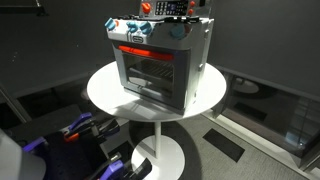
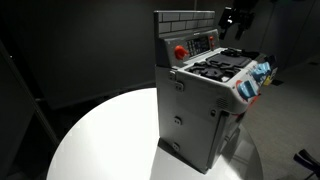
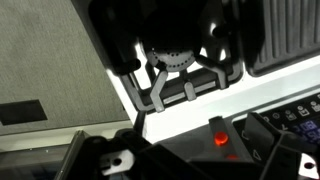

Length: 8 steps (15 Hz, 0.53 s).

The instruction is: Press the top button on the right

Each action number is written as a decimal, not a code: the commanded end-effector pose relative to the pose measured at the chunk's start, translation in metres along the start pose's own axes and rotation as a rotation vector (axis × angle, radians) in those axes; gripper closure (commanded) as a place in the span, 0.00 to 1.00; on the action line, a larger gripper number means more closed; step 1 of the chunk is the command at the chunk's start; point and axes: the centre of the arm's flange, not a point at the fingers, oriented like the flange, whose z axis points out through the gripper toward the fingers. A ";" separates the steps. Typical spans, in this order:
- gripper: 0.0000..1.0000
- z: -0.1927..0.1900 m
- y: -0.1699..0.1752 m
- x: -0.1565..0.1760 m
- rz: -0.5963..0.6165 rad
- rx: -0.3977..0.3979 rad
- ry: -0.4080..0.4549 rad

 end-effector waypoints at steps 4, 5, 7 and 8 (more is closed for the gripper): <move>0.00 -0.042 0.008 -0.046 -0.056 -0.011 -0.140; 0.00 -0.046 0.009 -0.053 -0.050 -0.021 -0.149; 0.00 -0.054 0.011 -0.066 -0.048 -0.031 -0.171; 0.00 -0.058 0.013 -0.074 -0.050 -0.038 -0.187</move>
